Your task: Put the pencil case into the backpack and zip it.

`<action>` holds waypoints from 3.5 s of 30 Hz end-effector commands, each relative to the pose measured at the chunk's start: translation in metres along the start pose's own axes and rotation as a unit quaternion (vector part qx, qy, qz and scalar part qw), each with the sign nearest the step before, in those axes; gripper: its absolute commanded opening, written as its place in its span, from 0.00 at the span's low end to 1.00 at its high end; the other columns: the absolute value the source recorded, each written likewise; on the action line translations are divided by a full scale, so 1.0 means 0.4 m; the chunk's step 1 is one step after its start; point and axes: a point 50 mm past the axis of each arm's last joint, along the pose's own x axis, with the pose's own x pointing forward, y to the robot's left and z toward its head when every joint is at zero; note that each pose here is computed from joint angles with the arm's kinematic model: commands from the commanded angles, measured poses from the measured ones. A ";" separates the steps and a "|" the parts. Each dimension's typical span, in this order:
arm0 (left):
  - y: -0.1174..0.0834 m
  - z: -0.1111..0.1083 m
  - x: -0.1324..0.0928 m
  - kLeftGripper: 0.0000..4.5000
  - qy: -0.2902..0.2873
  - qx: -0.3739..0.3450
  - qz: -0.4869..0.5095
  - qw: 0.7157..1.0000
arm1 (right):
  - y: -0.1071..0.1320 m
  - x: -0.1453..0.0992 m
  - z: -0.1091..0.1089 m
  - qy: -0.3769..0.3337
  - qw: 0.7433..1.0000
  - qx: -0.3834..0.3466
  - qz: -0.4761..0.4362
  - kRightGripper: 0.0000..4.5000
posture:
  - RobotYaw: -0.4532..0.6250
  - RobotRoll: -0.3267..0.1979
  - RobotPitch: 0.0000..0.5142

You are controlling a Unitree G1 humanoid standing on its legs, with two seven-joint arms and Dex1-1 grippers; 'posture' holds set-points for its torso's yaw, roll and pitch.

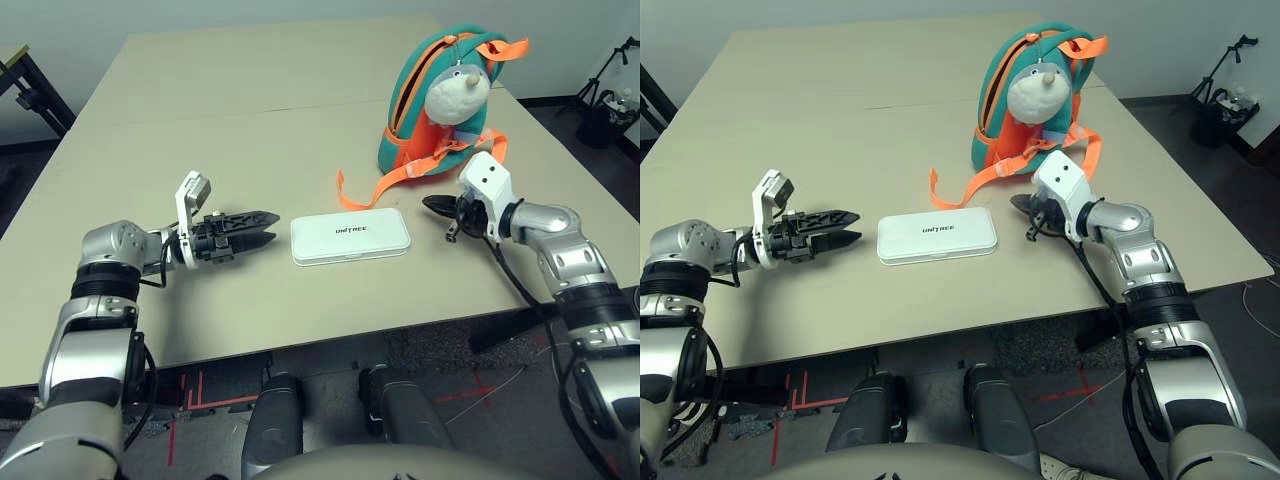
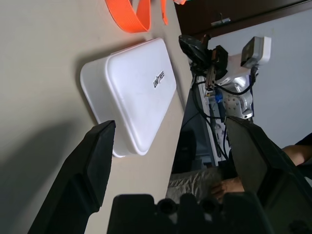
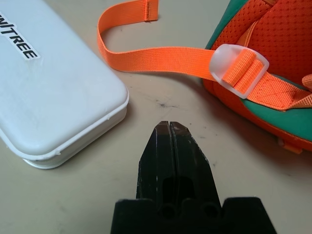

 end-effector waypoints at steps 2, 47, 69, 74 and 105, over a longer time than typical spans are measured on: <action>0.018 -0.002 0.016 1.00 0.020 -0.001 0.017 1.000 | 0.007 0.009 -0.004 0.012 1.000 -0.012 0.015 0.01 | 0.30 0.62 0.19; 0.069 -0.024 0.034 1.00 0.067 0.006 0.079 0.995 | 0.106 0.115 0.028 0.035 0.982 -0.111 0.146 0.01 | 0.30 0.62 0.18; 0.051 -0.001 -0.039 1.00 0.064 0.013 0.098 0.993 | 0.078 0.115 0.026 0.042 0.983 -0.118 0.136 0.01 | 0.32 0.62 0.18; 0.047 0.003 -0.052 1.00 0.057 0.014 0.101 0.993 | 0.070 0.110 0.022 0.044 0.984 -0.117 0.131 0.01 | 0.32 0.62 0.17; 0.066 -0.026 -0.037 1.00 0.073 0.004 0.100 0.992 | 0.119 0.165 0.073 0.013 0.981 -0.115 0.156 0.01 | 0.31 0.62 0.20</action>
